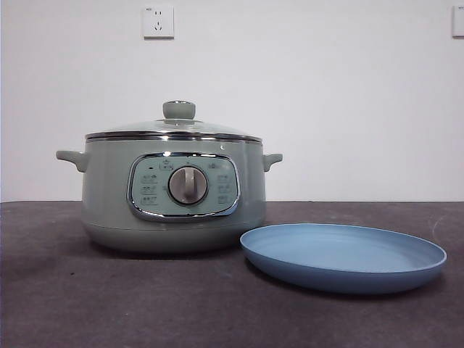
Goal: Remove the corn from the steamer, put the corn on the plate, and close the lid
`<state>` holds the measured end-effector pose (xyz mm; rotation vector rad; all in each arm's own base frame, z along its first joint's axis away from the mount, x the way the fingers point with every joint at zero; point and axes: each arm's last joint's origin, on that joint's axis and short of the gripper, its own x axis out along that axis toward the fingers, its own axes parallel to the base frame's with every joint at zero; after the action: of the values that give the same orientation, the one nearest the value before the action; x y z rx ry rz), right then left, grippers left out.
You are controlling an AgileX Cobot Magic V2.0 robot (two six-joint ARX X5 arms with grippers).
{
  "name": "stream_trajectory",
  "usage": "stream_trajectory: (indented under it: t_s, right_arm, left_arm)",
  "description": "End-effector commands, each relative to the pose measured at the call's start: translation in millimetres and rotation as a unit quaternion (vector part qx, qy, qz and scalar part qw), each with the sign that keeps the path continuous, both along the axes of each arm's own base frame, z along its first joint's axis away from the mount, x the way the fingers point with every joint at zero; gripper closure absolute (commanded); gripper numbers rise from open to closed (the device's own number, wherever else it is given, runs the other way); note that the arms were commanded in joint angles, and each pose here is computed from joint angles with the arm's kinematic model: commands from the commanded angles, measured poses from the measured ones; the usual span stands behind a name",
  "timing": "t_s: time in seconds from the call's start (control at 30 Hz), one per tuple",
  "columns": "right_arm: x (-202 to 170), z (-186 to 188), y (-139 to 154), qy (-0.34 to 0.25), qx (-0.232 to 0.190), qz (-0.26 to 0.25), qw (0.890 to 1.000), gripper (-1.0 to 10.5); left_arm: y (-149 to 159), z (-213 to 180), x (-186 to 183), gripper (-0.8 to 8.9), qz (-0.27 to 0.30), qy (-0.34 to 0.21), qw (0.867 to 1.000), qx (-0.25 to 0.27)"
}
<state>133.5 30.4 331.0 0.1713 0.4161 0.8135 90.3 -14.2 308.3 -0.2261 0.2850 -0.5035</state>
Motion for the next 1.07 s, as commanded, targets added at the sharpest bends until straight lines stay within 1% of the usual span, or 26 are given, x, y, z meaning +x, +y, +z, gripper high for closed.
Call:
stream_trajectory:
  t_s: [0.03, 0.2, 0.37, 0.4, 0.43, 0.5, 0.53, 0.57, 0.6, 0.63, 0.8, 0.93, 1.07]
  right_arm:
    - [7.3, 15.2, 2.4, -0.012, -0.023, 0.038, 0.999, 9.6]
    - [16.1, 26.5, 6.5, 0.019, -0.043, 0.068, 0.997, 9.6]
    - [18.4, 26.4, 6.9, 0.026, -0.044, 0.069, 0.996, 9.3]
    - [18.4, 26.4, 6.9, 0.026, -0.044, 0.069, 0.996, 9.1]
    - [18.3, 26.4, 6.9, 0.026, -0.044, 0.069, 0.996, 8.5]
    - [18.4, 26.4, 6.8, 0.026, -0.045, 0.067, 0.996, 6.3]
    - [18.4, 26.4, 6.8, 0.027, -0.044, 0.067, 0.996, 5.2]
    - [18.4, 26.4, 6.8, 0.029, -0.043, 0.066, 0.996, 4.2]
    - [18.5, 26.3, 6.8, 0.03, -0.042, 0.065, 0.997, 3.6]
    - [18.5, 26.3, 6.8, 0.03, -0.042, 0.065, 0.997, 3.5]
    - [18.5, 26.3, 6.8, 0.03, -0.042, 0.065, 0.997, 3.5]
    - [18.5, 26.3, 6.8, 0.03, -0.042, 0.065, 0.997, 3.5]
    - [18.5, 26.3, 6.8, 0.03, -0.042, 0.065, 0.997, 3.5]
  left_arm:
    - [-1.4, 7.8, 3.4, 8.2, -0.033, 0.002, 0.999, 0.0]
    - [-2.3, 17.3, 8.6, 8.2, -0.054, 0.017, 0.998, 0.004]
    - [-2.3, 18.4, 10.1, 8.03, -0.054, 0.019, 0.998, 0.003]
    - [-2.3, 18.5, 10.2, 7.57, -0.054, 0.02, 0.998, 0.002]
    - [-2.3, 18.5, 10.2, 6.75, -0.053, 0.02, 0.998, 0.001]
    - [-2.3, 18.6, 10.2, 4.0, -0.053, 0.021, 0.998, 0.0]
    - [-2.3, 18.6, 10.2, 2.96, -0.053, 0.021, 0.998, 0.0]
    - [-2.3, 18.9, 10.3, 2.44, -0.053, 0.019, 0.998, 0.0]
    - [-2.3, 19.5, 10.5, 2.47, -0.053, 0.015, 0.998, 0.0]
    - [-2.3, 20.2, 10.7, 2.47, -0.054, 0.011, 0.999, 0.0]
    - [-2.3, 25.3, 17.1, 2.47, -0.053, -0.016, 0.998, 0.001]
    - [-2.3, 24.1, 31.8, 2.47, -0.054, -0.011, 0.998, 0.001]
    - [-4.9, 20.5, 56.5, 2.47, -0.064, -0.003, 0.998, 0.0]
